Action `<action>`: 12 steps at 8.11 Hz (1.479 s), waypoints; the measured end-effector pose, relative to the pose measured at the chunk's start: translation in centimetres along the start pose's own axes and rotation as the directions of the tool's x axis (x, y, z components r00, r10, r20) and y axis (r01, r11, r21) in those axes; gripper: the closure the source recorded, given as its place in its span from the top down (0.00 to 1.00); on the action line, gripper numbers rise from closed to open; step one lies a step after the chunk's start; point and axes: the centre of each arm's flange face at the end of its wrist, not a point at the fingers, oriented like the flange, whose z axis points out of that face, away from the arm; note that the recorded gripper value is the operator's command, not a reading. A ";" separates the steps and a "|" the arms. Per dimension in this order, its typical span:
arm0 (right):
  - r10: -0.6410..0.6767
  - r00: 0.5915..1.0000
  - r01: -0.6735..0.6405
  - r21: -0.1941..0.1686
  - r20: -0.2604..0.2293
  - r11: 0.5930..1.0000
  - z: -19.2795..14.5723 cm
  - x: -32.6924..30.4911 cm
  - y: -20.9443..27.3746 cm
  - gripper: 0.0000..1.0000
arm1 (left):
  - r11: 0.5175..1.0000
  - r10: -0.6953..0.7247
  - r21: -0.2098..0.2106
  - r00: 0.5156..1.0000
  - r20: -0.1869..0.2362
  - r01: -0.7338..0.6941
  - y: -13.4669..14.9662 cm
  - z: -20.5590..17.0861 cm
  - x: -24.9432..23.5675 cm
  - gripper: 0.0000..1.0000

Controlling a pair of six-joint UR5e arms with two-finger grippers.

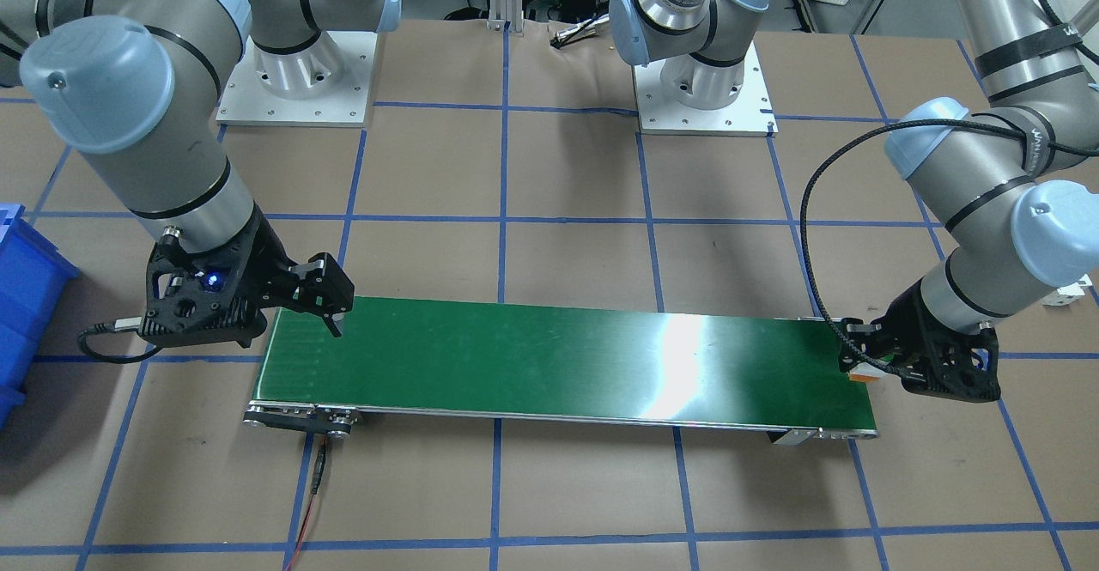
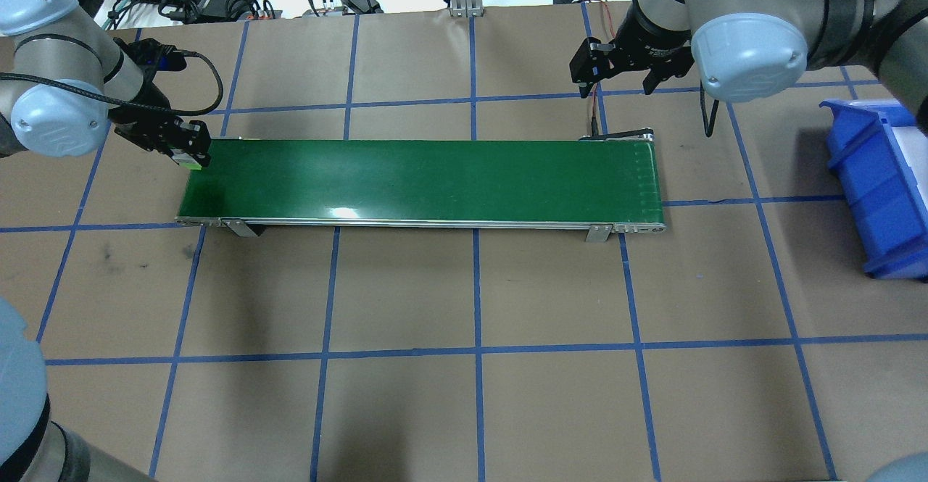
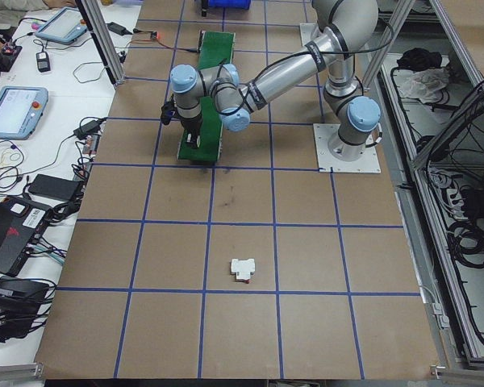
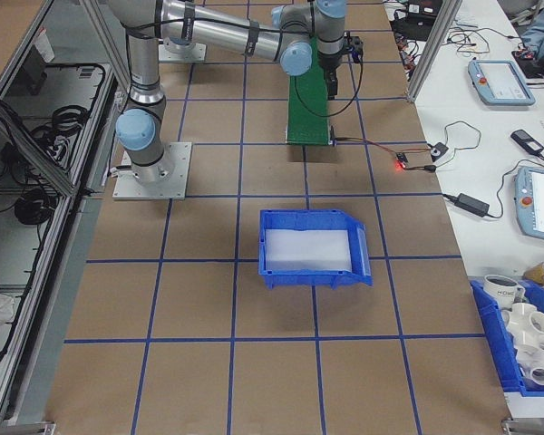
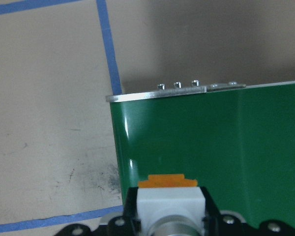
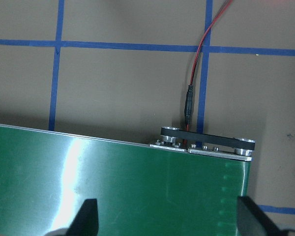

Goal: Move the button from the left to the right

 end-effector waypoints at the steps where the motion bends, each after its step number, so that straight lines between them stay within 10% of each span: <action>1: 0.001 1.000 -0.001 0.000 0.000 1.000 0.1 0.0 -0.1 1.00 | 1.000 -0.001 -0.003 1.000 -0.002 0.001 0.0 0.2 0.0 0.00; 3: 0.002 1.000 -0.002 -0.005 -0.001 1.000 0.3 0.0 0.1 1.00 | 1.000 -0.003 -0.016 1.000 -0.008 0.003 0.0 1.1 0.0 0.00; 4: 0.002 1.000 -0.002 -0.009 0.000 1.000 0.5 0.0 0.2 1.00 | 1.000 -0.004 -0.019 1.000 -0.010 0.004 -0.1 1.6 -0.1 0.15; 6: 0.002 1.000 -0.002 -0.012 0.001 1.000 0.8 0.1 0.3 1.00 | 1.000 -0.011 -0.027 1.000 -0.014 0.010 -0.3 2.6 -0.2 0.86; 7: 0.002 1.000 -0.002 -0.011 0.001 1.000 0.8 0.1 0.3 1.00 | 1.000 -0.018 -0.025 1.000 -0.014 0.018 -0.4 2.5 -0.2 1.00; 12: 0.003 1.000 -0.003 -0.013 0.000 1.000 0.9 0.1 0.3 1.00 | 0.996 -0.088 0.027 0.996 -0.001 0.088 -0.6 -3.0 8.1 1.00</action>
